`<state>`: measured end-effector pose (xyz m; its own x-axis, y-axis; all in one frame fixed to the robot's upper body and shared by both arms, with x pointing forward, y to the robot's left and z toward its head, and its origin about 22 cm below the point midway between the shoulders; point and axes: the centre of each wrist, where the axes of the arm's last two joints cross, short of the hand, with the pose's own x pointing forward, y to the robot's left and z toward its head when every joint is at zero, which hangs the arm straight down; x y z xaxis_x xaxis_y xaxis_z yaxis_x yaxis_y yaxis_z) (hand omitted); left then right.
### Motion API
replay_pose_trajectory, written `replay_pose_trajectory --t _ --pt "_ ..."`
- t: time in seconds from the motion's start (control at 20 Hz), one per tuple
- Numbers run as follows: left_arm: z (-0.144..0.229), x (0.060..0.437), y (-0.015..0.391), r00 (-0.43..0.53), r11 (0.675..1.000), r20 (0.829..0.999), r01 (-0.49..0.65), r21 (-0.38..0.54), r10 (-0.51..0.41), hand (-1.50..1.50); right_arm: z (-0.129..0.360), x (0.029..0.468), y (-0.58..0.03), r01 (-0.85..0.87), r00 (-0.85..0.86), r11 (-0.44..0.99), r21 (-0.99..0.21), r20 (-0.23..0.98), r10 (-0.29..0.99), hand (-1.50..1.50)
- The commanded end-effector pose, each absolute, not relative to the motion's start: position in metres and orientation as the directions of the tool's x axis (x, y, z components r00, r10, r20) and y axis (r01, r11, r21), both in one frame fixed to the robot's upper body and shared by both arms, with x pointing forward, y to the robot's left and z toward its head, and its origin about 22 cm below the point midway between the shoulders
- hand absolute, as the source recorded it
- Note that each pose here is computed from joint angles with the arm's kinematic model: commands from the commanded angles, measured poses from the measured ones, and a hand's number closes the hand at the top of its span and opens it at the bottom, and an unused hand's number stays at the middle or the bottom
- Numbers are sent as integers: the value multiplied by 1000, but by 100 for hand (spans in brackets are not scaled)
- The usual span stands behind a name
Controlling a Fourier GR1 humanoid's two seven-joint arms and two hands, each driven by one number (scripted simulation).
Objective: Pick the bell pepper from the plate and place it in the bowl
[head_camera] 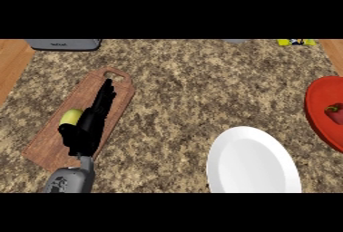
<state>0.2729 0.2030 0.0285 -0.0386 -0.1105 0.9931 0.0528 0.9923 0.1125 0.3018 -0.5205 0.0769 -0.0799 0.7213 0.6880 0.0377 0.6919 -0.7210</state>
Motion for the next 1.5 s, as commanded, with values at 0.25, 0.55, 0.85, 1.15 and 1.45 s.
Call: replay_pose_trajectory --t 0.25,0.55,0.85,1.15,1.45 --pt "26 268 229 -32 993 994 59 104 -102 0 107 299 -545 223 -232 838 -498 808 541 -150" --pt "29 266 226 -28 993 994 44 110 -108 0 126 270 -577 188 -182 906 -379 893 411 -150" --pt "30 266 211 -36 992 992 43 121 -119 0 130 234 -601 154 -183 945 -288 932 314 -150" --pt "23 264 224 -38 994 994 41 105 -104 0 120 235 -597 88 -191 967 -240 948 253 -150" --pt "36 277 222 -32 993 993 23 112 -111 0 113 204 -611 47 -193 966 -255 946 259 -150"
